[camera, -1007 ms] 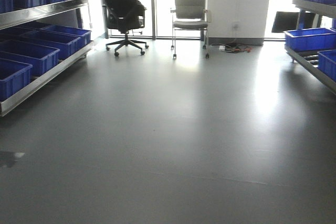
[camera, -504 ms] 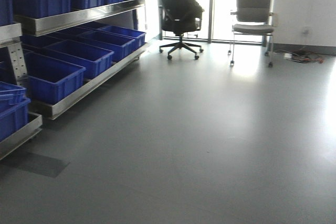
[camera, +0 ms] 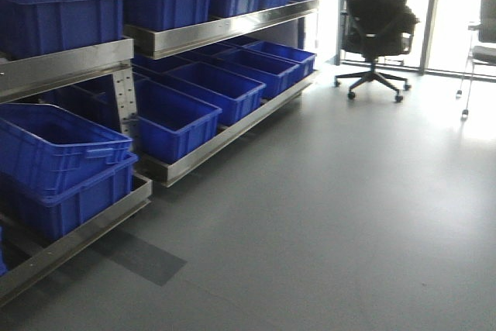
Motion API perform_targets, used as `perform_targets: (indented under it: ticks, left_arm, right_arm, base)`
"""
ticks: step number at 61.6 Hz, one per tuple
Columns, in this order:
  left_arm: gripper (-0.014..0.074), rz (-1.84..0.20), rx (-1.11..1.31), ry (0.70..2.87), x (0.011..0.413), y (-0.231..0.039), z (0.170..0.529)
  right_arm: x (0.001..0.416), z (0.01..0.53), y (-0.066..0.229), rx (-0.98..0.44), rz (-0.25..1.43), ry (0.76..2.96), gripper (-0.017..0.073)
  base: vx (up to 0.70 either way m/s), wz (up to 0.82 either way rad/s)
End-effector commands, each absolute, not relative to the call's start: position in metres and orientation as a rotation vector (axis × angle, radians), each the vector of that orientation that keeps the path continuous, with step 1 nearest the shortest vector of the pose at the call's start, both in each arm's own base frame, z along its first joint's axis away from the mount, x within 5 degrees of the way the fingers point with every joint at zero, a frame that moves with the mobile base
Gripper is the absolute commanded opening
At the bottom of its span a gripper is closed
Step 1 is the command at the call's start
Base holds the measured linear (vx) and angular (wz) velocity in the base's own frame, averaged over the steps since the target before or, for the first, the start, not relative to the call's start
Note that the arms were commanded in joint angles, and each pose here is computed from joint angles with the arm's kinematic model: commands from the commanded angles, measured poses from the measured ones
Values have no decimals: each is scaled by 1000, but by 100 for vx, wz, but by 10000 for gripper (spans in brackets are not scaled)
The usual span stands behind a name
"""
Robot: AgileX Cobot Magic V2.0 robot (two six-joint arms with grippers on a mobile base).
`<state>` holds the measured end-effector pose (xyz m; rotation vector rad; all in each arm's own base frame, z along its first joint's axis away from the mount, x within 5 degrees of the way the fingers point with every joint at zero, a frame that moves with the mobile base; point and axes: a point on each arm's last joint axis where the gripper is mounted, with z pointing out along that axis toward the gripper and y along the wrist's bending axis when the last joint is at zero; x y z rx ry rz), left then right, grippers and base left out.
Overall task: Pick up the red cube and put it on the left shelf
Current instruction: 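Drive the base up to the shelf rack of blue bins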
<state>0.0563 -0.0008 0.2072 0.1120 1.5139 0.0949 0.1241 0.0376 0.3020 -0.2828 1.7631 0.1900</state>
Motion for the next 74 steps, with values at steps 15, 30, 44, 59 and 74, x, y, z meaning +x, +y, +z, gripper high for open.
perform_targets:
  ticks: [15,30,44,59,74]
  left_arm:
    - [106,89,108,1445,57,-1,208]
    - [106,89,108,1445,57,-1,208]
    - [106,89,108,1445,57,-1,208]
    - [106,89,108,1445,57,-1,208]
    - [106,89,108,1445,57,-1,208]
  right_arm:
    - [125,318,37,-284,182,1654,57]
    - [125,318,37,-284,182,1655,57]
    - [125,318,37,-284,182,1655,57]
    - [125,318,37,-284,182,1655,57]
    - [124,318,37,-284,182,1657,57]
  base:
    - [39,55]
    - [37,51]
    - [34,51]
    - [31,57]
    - [28,52]
